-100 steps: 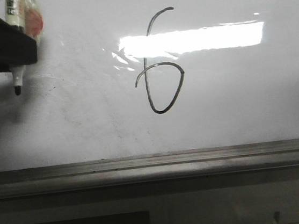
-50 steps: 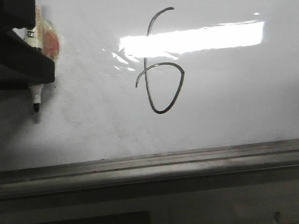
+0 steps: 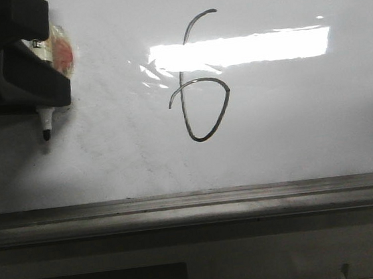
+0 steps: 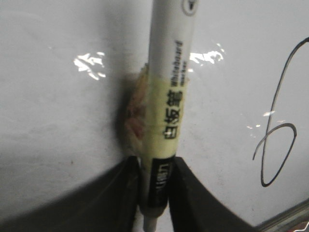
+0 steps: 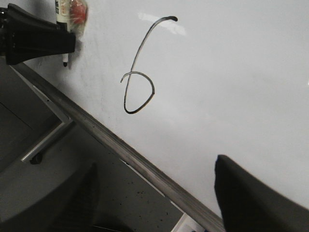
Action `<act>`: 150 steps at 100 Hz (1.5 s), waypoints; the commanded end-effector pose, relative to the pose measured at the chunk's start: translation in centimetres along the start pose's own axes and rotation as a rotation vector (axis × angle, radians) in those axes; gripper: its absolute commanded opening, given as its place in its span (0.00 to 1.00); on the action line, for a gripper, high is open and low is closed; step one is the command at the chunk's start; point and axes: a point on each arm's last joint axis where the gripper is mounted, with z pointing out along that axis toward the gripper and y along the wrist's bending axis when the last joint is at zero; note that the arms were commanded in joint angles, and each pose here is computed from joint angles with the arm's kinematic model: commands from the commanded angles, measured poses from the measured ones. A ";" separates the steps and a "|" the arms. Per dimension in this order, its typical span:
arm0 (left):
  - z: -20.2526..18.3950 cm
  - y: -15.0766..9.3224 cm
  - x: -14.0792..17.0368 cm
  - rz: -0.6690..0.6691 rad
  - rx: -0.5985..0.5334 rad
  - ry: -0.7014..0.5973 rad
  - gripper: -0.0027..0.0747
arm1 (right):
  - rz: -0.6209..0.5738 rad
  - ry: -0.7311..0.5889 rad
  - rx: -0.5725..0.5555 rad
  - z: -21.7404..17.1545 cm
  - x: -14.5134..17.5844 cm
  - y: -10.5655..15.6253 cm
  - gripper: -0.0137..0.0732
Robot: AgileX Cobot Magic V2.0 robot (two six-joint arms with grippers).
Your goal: Write number 6 on whiteboard
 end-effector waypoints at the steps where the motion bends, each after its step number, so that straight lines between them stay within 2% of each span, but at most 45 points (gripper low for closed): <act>1: -0.4 -0.4 -1.1 -0.002 0.011 -0.040 0.44 | 0.015 -0.084 0.023 -0.6 -1.2 -0.1 0.67; 12: -0.8 -0.4 -1.4 0.014 0.015 -0.062 0.70 | 0.011 -0.083 0.026 -0.6 -1.2 -0.1 0.67; 19: -1.3 -0.4 -1.7 0.021 0.015 -0.085 0.79 | 0.006 -0.078 0.028 -0.6 -1.2 -0.1 0.67; 45: -5.0 -0.5 -3.2 0.110 0.075 -0.223 0.80 | -0.002 -0.078 0.028 -0.7 -1.1 0.0 0.67; 60: -8.2 -0.1 -3.5 0.180 0.106 -0.327 0.79 | -0.024 -0.152 0.049 -2.1 -1.3 0.4 0.65; 67: -9.6 0.3 -3.4 0.195 0.119 -0.373 0.75 | -0.037 -0.199 0.062 -3.0 -1.2 0.7 0.55; 74: -11.0 0.8 -2.9 0.200 0.132 -0.414 0.63 | -0.046 -0.249 0.081 -3.7 -0.7 1.0 0.41; 82: -12.3 1.4 -2.1 0.222 0.155 -0.455 0.38 | -0.051 -0.297 0.104 -4.3 0.3 1.2 0.21; 87: -12.9 1.7 -1.5 0.239 0.175 -0.471 0.18 | -0.053 -0.329 0.120 -4.6 1.2 1.3 0.09; 92: -13.2 2.0 -0.5 0.277 0.199 -0.477 0.01 | -0.052 -0.367 0.139 -4.8 2.3 1.3 0.08; 110: -13.9 3.3 2.8 0.348 0.252 -0.498 0.01 | -0.068 -0.521 0.211 -5.6 6.3 1.5 0.08; 123: -14.2 4.2 4.9 0.354 0.283 -0.522 0.01 | -0.060 -0.594 0.221 -5.4 9.1 1.6 0.08; 131: -14.7 4.7 5.6 0.347 0.297 -0.562 0.01 | -0.048 -0.654 0.233 -5.5 9.9 1.6 0.08; 150: -15.6 5.1 5.6 0.322 0.296 -0.622 0.01 | -0.020 -0.654 0.236 -5.1 9.9 1.3 0.08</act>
